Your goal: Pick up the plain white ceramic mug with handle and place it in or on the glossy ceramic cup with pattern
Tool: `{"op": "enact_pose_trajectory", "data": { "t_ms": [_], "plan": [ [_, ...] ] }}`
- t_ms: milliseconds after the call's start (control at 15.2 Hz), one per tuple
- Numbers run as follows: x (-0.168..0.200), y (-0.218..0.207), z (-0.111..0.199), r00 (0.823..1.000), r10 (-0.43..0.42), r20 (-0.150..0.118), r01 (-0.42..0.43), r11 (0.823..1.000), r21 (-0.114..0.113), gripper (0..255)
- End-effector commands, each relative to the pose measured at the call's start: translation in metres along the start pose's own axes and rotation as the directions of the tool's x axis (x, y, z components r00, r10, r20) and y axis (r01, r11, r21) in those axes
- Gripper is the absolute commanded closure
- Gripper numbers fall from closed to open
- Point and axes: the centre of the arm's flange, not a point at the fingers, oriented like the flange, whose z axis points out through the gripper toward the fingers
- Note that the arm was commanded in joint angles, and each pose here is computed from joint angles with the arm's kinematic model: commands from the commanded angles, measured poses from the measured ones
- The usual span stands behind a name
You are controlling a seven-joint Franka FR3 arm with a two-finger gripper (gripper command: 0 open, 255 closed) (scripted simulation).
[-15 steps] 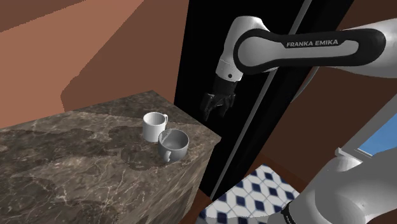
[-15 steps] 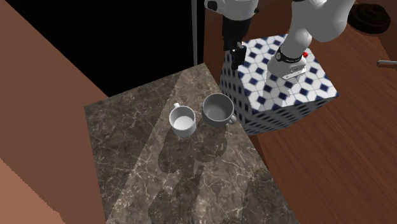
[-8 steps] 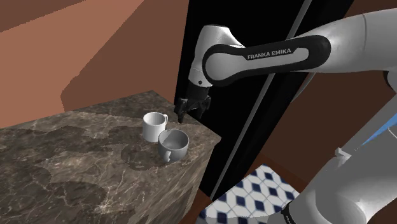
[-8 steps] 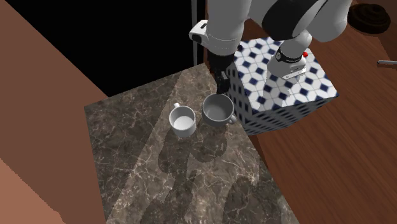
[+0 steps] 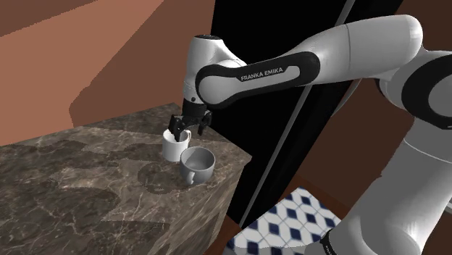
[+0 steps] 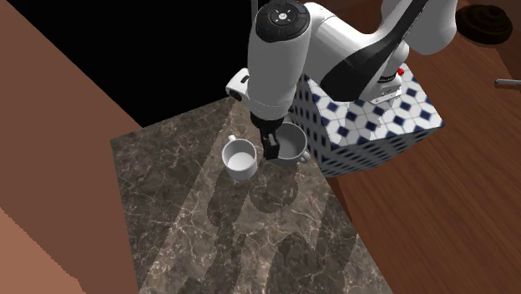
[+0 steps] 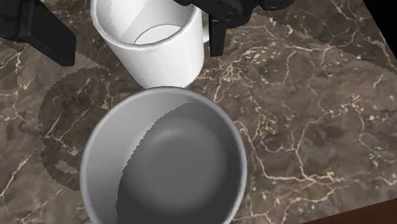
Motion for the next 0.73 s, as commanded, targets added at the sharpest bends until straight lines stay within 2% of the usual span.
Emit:
{"op": "enact_pose_trajectory", "data": {
  "t_ms": [0, 330, 660],
  "plan": [
    [0.021, -0.018, 0.011, 1.000, -0.002, -0.015, 0.002, 1.000, -0.010, 0],
    [0.062, -0.061, 0.037, 0.999, -0.011, -0.048, 0.009, 0.999, -0.033, 0],
    [0.063, -0.061, 0.058, 0.999, -0.011, -0.049, 0.009, 0.999, -0.033, 0]
  ]
}}
